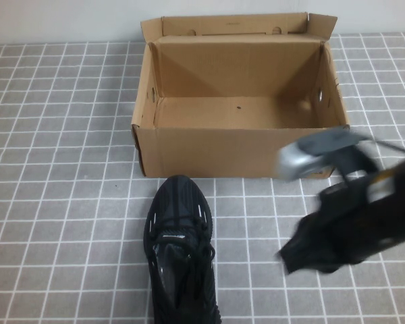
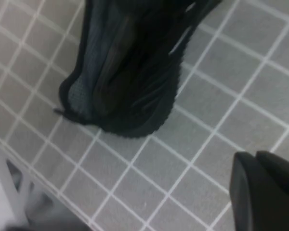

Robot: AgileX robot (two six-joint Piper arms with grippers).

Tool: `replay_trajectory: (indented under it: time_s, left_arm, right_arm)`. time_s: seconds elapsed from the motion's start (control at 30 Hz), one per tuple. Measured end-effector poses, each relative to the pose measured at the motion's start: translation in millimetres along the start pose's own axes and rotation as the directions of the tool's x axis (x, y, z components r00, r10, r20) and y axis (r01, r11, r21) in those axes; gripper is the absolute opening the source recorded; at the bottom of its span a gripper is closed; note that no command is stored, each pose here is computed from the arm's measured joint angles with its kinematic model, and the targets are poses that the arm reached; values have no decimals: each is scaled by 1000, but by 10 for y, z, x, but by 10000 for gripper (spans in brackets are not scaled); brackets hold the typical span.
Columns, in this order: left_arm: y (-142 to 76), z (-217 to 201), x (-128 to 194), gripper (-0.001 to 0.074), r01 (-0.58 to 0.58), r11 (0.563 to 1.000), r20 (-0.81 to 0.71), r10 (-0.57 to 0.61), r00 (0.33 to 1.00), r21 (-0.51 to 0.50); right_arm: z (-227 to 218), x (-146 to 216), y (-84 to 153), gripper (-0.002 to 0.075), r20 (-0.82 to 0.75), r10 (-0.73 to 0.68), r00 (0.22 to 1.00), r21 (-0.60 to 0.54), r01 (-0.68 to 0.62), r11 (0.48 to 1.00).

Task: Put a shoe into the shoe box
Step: Pick up the shoe from the table

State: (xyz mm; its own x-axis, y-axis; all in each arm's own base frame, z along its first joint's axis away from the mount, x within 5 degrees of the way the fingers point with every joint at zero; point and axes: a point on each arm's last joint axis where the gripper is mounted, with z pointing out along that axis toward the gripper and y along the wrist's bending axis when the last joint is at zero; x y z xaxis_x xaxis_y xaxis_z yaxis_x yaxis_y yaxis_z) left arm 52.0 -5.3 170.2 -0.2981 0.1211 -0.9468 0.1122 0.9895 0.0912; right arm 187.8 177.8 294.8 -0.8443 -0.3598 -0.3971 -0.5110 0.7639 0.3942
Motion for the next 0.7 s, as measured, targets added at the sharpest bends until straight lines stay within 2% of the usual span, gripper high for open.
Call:
replay_trajectory:
  time_s: [0.23,0.3,0.4,0.47,0.57,0.7]
  left_arm:
    - [0,0,0,-1,0,1000,0,0,1000,0]
    - [0,0,0,-1,0,1000,0,0,1000,0]
    - [0,0,0,-1,0,1000,0,0,1000,0]
    - [0,0,0,-1,0,1000,0,0,1000,0]
    - [0,0,0,-1,0,1000,0,0,1000,0]
    - [0,0,0,-1,0,1000,0,0,1000,0]
  right_arm:
    - [339,-159,481,-16,-156,-237,959,28,244,969]
    - [379,-218,589,-14,-157,-336,928,3,341,940]
    - [412,-295,720,14,-133,-526,840,-58,524,850]
    - [434,-348,797,59,-103,-637,764,-99,629,771]
    - [479,-426,862,167,-62,-736,674,-118,728,676]
    - [569,-537,876,322,-23,-794,607,-84,790,607]
